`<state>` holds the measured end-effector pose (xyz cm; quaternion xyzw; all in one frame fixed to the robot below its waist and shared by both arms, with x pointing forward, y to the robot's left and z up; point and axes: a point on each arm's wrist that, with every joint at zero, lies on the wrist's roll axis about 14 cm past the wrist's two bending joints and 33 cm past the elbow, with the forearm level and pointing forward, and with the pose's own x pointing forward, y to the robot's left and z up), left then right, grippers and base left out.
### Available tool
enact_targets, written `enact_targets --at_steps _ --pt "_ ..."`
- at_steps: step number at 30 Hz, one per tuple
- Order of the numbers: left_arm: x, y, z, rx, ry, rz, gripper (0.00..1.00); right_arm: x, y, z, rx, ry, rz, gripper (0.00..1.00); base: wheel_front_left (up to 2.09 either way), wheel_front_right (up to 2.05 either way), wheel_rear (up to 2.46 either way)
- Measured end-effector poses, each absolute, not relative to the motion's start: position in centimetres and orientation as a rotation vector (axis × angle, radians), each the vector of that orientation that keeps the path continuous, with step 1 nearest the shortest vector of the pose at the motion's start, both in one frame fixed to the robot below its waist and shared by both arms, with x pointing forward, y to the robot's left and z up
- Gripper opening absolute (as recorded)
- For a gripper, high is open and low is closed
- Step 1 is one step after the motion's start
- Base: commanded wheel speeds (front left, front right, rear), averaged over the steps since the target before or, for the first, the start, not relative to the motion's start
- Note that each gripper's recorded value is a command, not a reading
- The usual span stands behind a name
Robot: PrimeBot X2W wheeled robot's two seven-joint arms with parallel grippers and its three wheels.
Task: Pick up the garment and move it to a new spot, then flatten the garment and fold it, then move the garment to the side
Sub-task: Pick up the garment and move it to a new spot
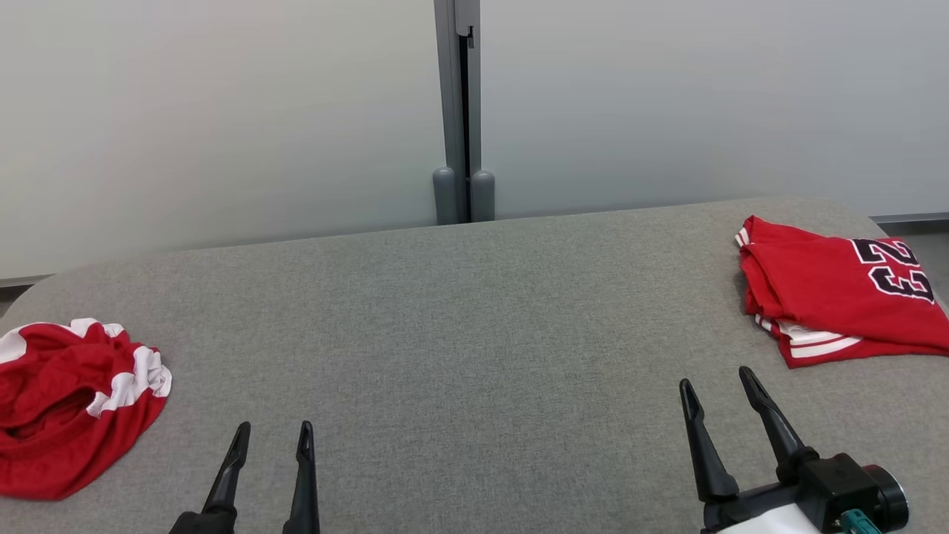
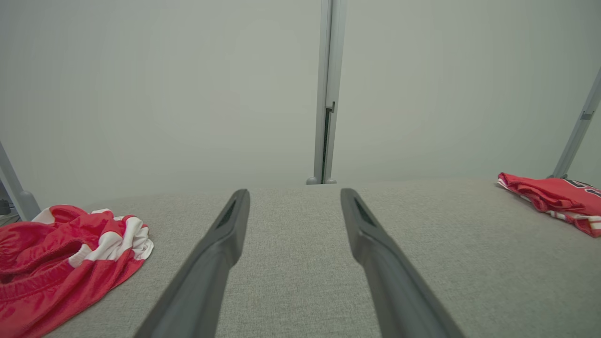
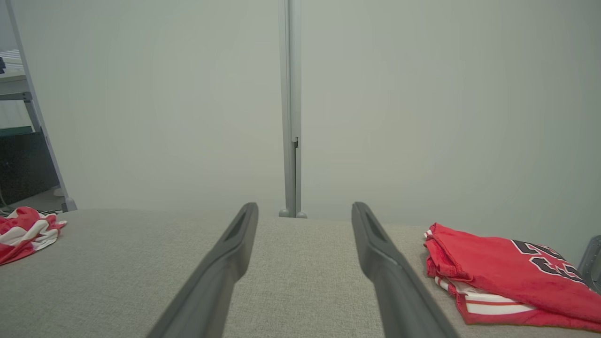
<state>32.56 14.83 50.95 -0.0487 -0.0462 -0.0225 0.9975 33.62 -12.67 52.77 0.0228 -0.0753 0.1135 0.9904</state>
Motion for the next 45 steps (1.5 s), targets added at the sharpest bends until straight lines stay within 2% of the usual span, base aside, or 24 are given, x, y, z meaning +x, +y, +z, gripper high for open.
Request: enact_targets --at_steps 12,38,45 --pt "31.2 16.8 50.8 -0.087 -0.096 0.02 1.0 34.1 -9.7 52.3 0.058 -0.132 0.32 1.0 0.0 0.0 0.0" --pt "23.2 26.4 49.9 -0.067 -0.093 0.387 1.0 35.1 1.7 51.7 0.08 -0.087 0.671 1.0 0.0 0.0 0.0" --pt "25.3 27.5 51.3 0.005 -0.115 0.36 1.0 35.9 1.5 50.8 0.079 -0.065 0.665 1.0 0.0 0.0 0.0"
